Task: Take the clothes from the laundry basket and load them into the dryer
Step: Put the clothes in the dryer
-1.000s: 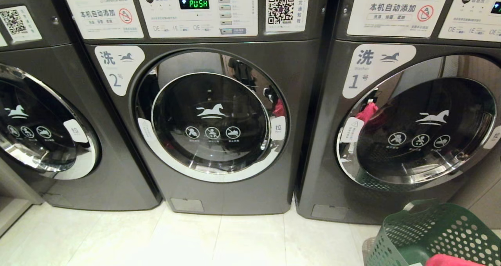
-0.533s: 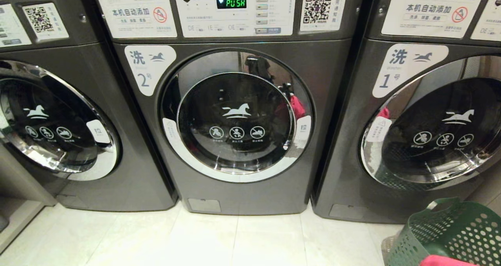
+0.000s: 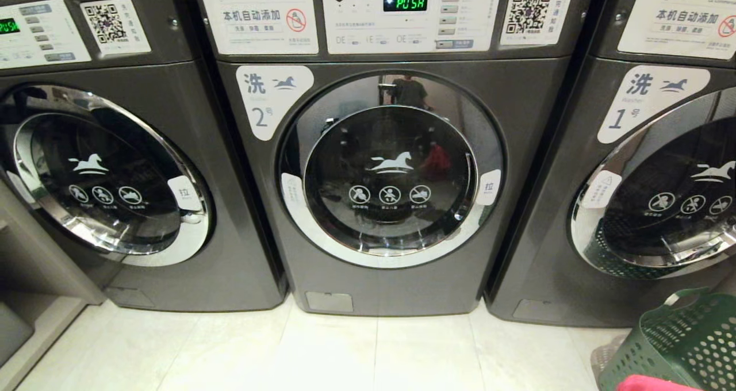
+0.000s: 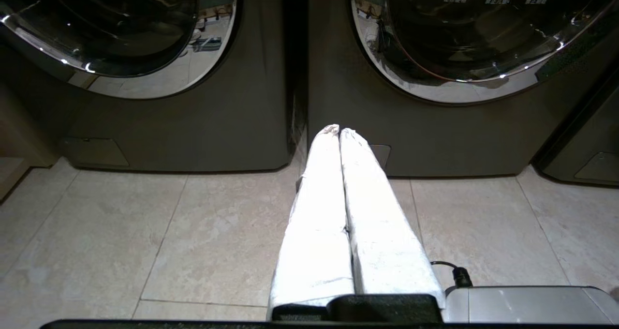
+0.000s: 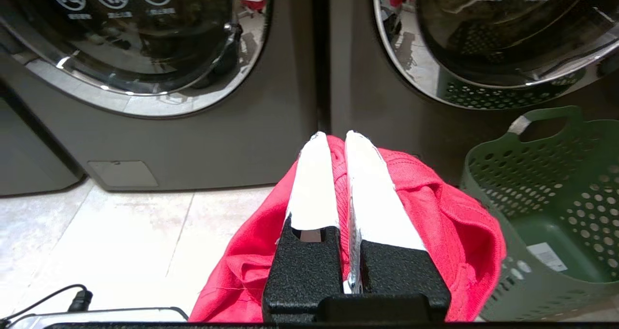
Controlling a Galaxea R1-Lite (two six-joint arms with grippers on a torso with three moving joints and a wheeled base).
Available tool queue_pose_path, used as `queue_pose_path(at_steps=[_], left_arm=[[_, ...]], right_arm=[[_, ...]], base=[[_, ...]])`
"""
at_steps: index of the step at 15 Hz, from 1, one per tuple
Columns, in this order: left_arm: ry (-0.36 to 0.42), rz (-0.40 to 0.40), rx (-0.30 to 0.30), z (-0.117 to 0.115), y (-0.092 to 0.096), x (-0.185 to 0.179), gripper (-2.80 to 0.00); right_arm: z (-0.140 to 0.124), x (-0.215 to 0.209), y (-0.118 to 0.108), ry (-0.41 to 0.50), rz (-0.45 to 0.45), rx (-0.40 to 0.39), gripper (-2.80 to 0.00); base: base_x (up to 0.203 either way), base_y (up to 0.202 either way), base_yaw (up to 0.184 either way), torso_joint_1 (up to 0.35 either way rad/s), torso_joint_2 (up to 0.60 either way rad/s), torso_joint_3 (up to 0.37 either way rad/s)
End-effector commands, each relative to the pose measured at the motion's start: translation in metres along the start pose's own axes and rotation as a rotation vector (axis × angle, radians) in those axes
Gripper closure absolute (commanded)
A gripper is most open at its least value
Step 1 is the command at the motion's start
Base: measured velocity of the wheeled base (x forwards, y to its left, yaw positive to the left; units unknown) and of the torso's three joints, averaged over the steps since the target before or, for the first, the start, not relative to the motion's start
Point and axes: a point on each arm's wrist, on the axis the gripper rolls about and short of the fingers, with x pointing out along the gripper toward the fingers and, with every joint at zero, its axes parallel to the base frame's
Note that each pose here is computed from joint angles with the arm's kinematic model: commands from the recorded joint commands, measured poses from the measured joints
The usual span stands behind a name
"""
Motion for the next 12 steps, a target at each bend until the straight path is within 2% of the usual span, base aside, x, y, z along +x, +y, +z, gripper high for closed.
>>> queue_pose_path(at_steps=[1,7,12], left_arm=[[-0.002,0.0,-0.001,0.0,0.0,-0.0001,0.0],[-0.002,0.0,0.001,0.0,0.0,-0.0001,0.0],[-0.002,0.0,0.001,0.0,0.0,-0.0001,0.0]], right_arm=[[0.0001,0.0001,0.0,0.001,0.0,0.001,0.0],[0.0001,0.0001,0.0,0.001,0.001,0.001,0.0],[0.0001,0.0001,0.0,0.001,0.0,0.001,0.0]], base=[[0.0,0.197,0.004,0.005,0.0,0.005],[0.0,0.188,0.0,0.002,0.0,0.002],[0.0,0.021,-0.001,0.001,0.0,0.001]])
